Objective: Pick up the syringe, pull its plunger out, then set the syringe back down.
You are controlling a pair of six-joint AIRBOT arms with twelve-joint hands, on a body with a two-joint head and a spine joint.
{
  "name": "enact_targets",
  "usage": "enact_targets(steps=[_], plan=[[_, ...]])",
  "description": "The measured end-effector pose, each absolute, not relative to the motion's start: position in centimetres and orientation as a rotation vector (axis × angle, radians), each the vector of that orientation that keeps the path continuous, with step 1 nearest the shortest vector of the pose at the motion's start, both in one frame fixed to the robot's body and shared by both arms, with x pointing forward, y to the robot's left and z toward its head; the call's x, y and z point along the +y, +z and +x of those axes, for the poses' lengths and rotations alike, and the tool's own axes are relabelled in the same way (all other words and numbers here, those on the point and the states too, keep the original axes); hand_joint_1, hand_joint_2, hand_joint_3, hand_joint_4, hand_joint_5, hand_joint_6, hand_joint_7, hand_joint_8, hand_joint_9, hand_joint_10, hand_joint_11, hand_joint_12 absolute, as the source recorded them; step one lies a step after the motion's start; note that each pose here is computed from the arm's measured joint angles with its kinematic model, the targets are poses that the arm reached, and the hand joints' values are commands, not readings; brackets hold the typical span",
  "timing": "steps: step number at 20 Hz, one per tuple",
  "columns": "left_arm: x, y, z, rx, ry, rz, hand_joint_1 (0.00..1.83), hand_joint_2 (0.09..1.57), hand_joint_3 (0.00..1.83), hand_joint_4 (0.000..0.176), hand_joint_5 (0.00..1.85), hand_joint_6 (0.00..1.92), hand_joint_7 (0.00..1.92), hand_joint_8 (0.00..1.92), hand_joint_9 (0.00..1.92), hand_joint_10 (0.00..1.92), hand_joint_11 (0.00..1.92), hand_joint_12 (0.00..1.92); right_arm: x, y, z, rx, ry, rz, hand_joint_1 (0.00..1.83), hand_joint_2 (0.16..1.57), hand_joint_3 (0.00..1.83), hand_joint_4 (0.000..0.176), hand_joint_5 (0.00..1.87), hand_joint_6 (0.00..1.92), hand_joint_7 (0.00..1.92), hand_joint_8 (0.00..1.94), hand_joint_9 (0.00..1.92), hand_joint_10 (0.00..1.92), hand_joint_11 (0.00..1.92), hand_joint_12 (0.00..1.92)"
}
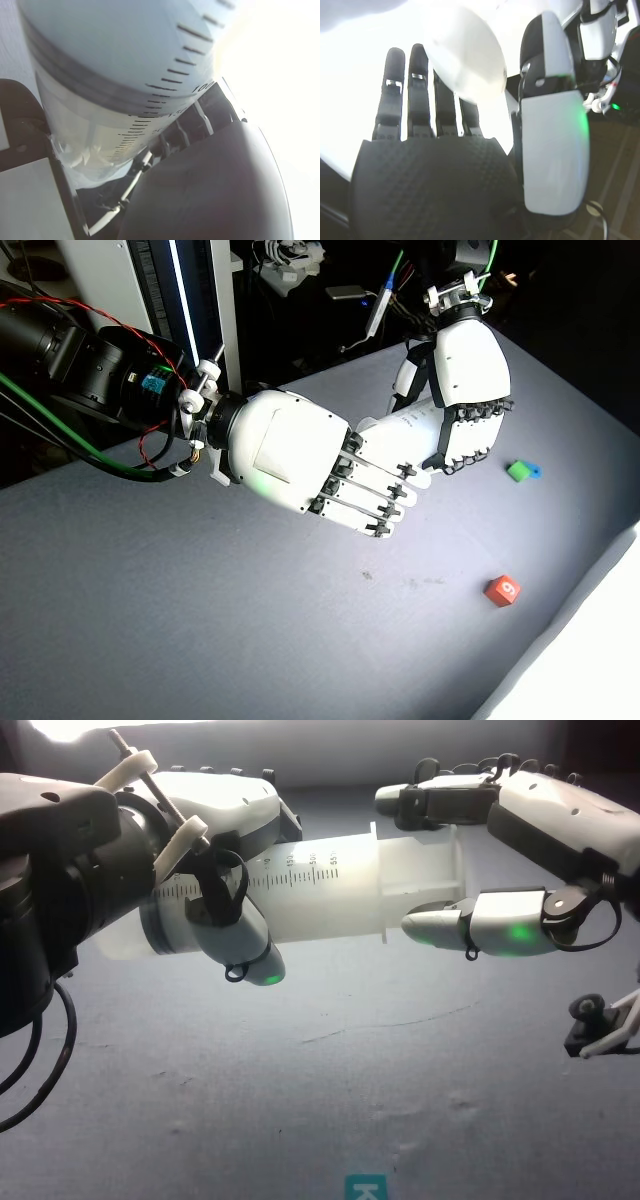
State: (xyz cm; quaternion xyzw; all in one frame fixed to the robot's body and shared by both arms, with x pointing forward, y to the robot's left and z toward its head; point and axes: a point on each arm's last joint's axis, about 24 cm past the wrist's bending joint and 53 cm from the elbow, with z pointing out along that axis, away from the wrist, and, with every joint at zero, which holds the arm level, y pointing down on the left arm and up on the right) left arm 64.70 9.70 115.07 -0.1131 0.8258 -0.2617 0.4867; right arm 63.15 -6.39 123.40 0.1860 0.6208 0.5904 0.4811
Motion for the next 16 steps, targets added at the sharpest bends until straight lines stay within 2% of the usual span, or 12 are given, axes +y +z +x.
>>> enact_targets(steps=[1, 2, 3, 4, 5, 6, 9, 11, 12, 14, 15, 16], plan=[[9.7, 115.1, 64.7, 2.009, -0.638, -0.277, 1.37, 1.12, 0.00, 0.000, 0.94, 1.10, 1.00, 0.89, 0.86, 1.22, 0.70, 1.22, -6.5, 123.4, 63.2, 1.514, 1.437, 0.453, 1.15, 1.22, 0.01, 0.000, 0.61, 1.15, 0.74, 1.34, 0.42, 1.32, 0.09, 1.67], [9.6, 115.2, 64.7, 2.008, -0.640, -0.276, 1.37, 1.12, 0.00, 0.000, 0.93, 1.10, 0.99, 0.90, 0.86, 1.24, 0.70, 1.22, -6.6, 123.4, 63.2, 1.513, 1.432, 0.453, 1.16, 1.26, 0.00, 0.000, 0.60, 1.35, 0.78, 1.43, 0.47, 1.35, 0.12, 1.71], [9.5, 115.2, 64.6, 2.009, -0.645, -0.274, 1.37, 1.12, 0.00, 0.000, 0.94, 1.10, 1.00, 0.89, 0.85, 1.23, 0.69, 1.23, -6.8, 123.5, 63.2, 1.507, 1.430, 0.449, 1.16, 1.25, 0.00, 0.000, 0.68, 1.31, 0.80, 1.44, 0.52, 1.40, 0.14, 1.75], [9.2, 115.1, 64.4, 2.013, -0.654, -0.272, 1.37, 1.12, 0.00, 0.000, 0.94, 1.10, 1.00, 0.89, 0.85, 1.23, 0.69, 1.23, -7.0, 123.8, 63.2, 1.495, 1.426, 0.447, 1.16, 1.25, 0.00, 0.000, 0.68, 1.31, 0.80, 1.44, 0.52, 1.40, 0.14, 1.75], [9.0, 115.0, 64.2, 2.019, -0.666, -0.283, 1.37, 1.11, 0.00, 0.000, 0.97, 1.07, 1.02, 0.84, 0.87, 1.20, 0.70, 1.22, -7.5, 124.1, 63.3, 1.485, 1.417, 0.444, 1.18, 1.23, 0.00, 0.000, 0.75, 1.24, 0.82, 1.42, 0.62, 1.49, 0.22, 1.84], [9.0, 115.0, 64.2, 2.019, -0.666, -0.282, 1.37, 1.11, 0.00, 0.000, 0.97, 1.07, 1.02, 0.84, 0.87, 1.20, 0.70, 1.22, -7.5, 124.1, 63.3, 1.484, 1.416, 0.444, 1.18, 1.23, 0.00, 0.000, 0.75, 1.24, 0.82, 1.42, 0.62, 1.49, 0.22, 1.84], [8.9, 115.1, 64.2, 2.017, -0.672, -0.278, 1.37, 1.12, 0.00, 0.000, 0.95, 1.10, 1.00, 0.89, 0.86, 1.22, 0.70, 1.22, -8.0, 124.0, 63.1, 1.485, 1.406, 0.445, 1.21, 1.18, 0.00, 0.000, 0.85, 1.06, 0.89, 1.33, 0.71, 1.43, 0.25, 1.91], [8.8, 115.1, 64.2, 2.017, -0.671, -0.274, 1.37, 1.12, 0.00, 0.000, 0.95, 1.10, 1.00, 0.89, 0.85, 1.23, 0.69, 1.22, -8.0, 123.8, 62.8, 1.497, 1.403, 0.445, 1.22, 1.14, 0.00, 0.000, 0.92, 0.97, 0.96, 1.20, 0.79, 1.31, 0.32, 1.84], [8.8, 115.1, 64.1, 2.018, -0.674, -0.273, 1.37, 1.11, 0.00, 0.000, 0.96, 1.09, 1.01, 0.85, 0.86, 1.22, 0.70, 1.23, -8.2, 123.9, 62.7, 1.495, 1.397, 0.442, 1.21, 1.15, 0.00, 0.000, 0.92, 1.00, 0.90, 1.27, 0.73, 1.32, 0.29, 1.82], [8.7, 115.2, 64.1, 2.017, -0.677, -0.271, 1.37, 1.11, 0.00, 0.000, 0.95, 1.10, 1.01, 0.86, 0.86, 1.21, 0.70, 1.22, -8.5, 124.0, 62.6, 1.497, 1.389, 0.443, 1.21, 1.15, 0.00, 0.000, 0.93, 0.97, 0.90, 1.29, 0.73, 1.34, 0.31, 1.79], [8.6, 115.2, 64.1, 2.018, -0.681, -0.270, 1.37, 1.12, 0.00, 0.000, 0.95, 1.10, 1.00, 0.87, 0.86, 1.21, 0.69, 1.21, -8.7, 124.0, 62.5, 1.499, 1.386, 0.443, 1.21, 1.15, 0.00, 0.000, 0.91, 1.00, 0.91, 1.28, 0.72, 1.34, 0.33, 1.77], [8.6, 115.2, 64.1, 2.019, -0.683, -0.268, 1.37, 1.11, 0.00, 0.000, 0.95, 1.09, 1.01, 0.86, 0.86, 1.22, 0.70, 1.23, -9.0, 123.9, 62.3, 1.503, 1.382, 0.448, 1.22, 1.14, 0.00, 0.000, 0.92, 1.00, 0.95, 1.19, 0.76, 1.27, 0.38, 1.75]])
